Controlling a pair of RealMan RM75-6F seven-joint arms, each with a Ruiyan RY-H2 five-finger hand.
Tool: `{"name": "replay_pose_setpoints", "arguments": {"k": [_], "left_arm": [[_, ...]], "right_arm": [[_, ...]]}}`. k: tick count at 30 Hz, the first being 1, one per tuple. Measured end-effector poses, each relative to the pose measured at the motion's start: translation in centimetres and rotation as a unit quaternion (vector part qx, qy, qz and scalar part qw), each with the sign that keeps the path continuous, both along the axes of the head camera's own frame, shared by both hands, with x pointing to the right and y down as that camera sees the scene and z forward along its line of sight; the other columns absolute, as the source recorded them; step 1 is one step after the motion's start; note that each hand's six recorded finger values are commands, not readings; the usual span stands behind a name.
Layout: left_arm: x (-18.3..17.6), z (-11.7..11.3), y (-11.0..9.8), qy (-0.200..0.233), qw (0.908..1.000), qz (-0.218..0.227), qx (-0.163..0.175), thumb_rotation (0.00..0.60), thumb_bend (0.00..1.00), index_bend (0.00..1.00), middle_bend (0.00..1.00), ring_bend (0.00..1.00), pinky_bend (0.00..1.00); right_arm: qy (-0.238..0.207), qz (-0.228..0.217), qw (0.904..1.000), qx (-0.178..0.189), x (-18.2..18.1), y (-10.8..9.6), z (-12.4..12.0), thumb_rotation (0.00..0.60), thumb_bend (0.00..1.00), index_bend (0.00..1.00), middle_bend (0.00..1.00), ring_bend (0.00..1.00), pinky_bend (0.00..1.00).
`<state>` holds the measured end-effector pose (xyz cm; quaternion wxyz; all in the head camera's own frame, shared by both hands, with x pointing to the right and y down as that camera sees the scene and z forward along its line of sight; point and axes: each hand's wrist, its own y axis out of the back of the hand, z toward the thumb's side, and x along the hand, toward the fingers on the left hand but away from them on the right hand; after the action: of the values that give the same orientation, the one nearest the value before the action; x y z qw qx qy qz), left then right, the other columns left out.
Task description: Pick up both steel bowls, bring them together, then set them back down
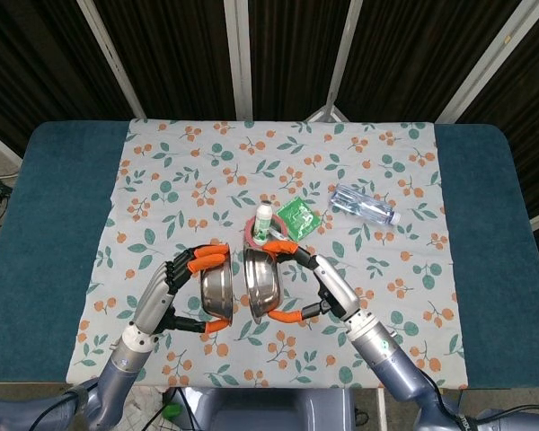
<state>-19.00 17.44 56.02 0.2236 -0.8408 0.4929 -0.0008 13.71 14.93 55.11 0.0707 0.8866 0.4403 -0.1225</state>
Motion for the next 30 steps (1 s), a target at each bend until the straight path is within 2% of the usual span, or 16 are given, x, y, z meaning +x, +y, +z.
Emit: {"name": "replay_pose_setpoints", "arguments": {"k": [8,12,19,25,30], "left_arm": [[1.0,1.2,0.0,0.001,0.9999,0.007,-0.009,0.6,0.0,0.19,0.2,0.2,0.38],[1.4,1.7,-0.1,-0.003,1.0,0.008,0.001,0.6,0.0,0.19,0.2,0.2,0.38],[1.1,0.6,-0.3,0.017,0.9997,0.004,0.019,0.6,0.0,0.19,0.2,0.2,0.38],[-0.4,-0.7,-0.6,0.01,0.9989,-0.006,0.046,0.6,0.0,0.19,0.21,0.2,0.38],[-2.2,-1.4,-0.6,-0.007,0.9984,-0.014,0.055,0.6,0.0,0.19,0.21,0.2,0.38]], "right_arm": [[-0.015,-0.011,0.9998,-0.006,-1.0,0.6,-0.6,0.6,0.15,0.58,0.37,0.5,0.17],[-0.026,-0.013,0.9995,-0.012,-1.2,0.8,-1.0,0.6,0.15,0.58,0.37,0.5,0.17],[-0.025,-0.013,0.9994,-0.019,-0.6,0.8,-0.8,0.6,0.15,0.58,0.37,0.5,0.17],[-0.001,0.008,0.9998,-0.016,1.4,0.0,0.5,0.6,0.15,0.58,0.37,0.5,0.17],[0.002,0.019,0.9996,-0.02,2.6,-0.4,0.9,0.6,0.15,0.58,0.37,0.5,0.17]]}}
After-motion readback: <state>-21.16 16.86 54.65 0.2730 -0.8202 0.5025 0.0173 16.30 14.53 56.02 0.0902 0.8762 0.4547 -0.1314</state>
